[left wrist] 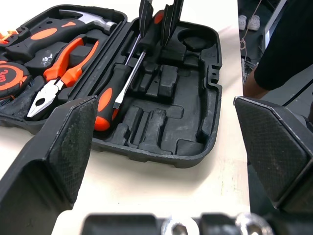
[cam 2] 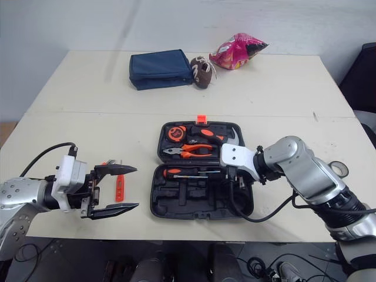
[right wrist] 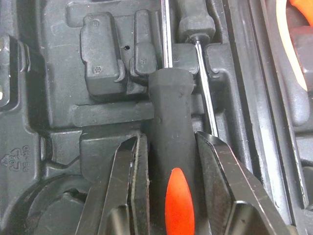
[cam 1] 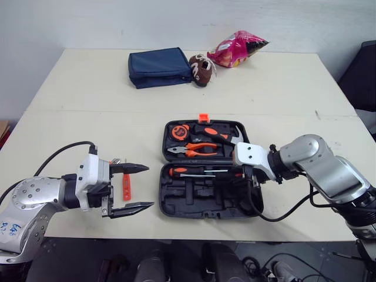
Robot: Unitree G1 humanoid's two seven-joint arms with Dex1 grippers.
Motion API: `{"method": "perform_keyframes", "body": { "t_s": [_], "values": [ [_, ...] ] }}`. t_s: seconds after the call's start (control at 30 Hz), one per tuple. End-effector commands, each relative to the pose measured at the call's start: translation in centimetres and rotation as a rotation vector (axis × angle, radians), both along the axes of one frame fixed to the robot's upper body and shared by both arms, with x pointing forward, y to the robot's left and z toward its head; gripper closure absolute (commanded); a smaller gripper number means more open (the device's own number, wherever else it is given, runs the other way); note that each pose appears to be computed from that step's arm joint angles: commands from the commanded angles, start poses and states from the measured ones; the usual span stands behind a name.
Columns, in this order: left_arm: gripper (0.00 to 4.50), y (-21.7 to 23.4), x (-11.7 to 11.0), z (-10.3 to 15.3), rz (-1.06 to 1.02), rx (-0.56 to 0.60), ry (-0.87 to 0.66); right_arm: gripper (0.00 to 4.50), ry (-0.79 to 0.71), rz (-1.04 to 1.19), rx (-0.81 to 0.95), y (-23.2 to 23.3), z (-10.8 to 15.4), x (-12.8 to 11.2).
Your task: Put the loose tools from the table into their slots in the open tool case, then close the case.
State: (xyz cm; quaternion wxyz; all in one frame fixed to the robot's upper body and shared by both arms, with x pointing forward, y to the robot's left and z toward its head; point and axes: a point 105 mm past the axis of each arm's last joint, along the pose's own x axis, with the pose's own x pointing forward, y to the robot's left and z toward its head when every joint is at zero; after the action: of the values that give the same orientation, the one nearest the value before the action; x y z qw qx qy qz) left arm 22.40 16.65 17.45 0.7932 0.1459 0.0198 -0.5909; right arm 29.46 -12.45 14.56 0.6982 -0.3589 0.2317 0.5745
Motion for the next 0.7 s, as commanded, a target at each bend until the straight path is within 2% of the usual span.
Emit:
{"method": "perform_keyframes", "body": {
  "t_s": [0.03, 0.27, 0.5, 0.57, 0.67, 0.7],
  "values": [
    [0.0, -0.2, -0.1, 0.3, -0.01, -0.002, -0.026, 3.49, -0.011, 0.007, -0.039, -0.3, -0.1, -0.1],
    [0.0, -0.1, -0.3, 0.1, -0.005, -0.003, -0.027, 3.49, 0.01, 0.034, -0.049, 0.0, -0.6, -0.8],
    [0.0, 0.0, -0.3, -0.1, -0.003, -0.001, -0.026, 3.49, 0.004, -0.002, -0.056, -0.5, -0.9, 0.0],
    [0.0, 0.0, -0.3, -0.1, -0.002, -0.001, -0.027, 2.46, -0.029, -0.001, -0.044, -0.4, -0.8, 0.3],
    [0.0, 0.1, -0.3, -0.1, 0.0, 0.001, -0.028, 1.18, -0.054, 0.039, -0.006, 0.0, 0.2, 0.3],
    [0.0, 0.1, -0.3, -0.1, 0.001, 0.002, -0.028, 1.18, -0.057, 0.051, 0.007, 0.0, 0.8, 0.3]
  ]
}}
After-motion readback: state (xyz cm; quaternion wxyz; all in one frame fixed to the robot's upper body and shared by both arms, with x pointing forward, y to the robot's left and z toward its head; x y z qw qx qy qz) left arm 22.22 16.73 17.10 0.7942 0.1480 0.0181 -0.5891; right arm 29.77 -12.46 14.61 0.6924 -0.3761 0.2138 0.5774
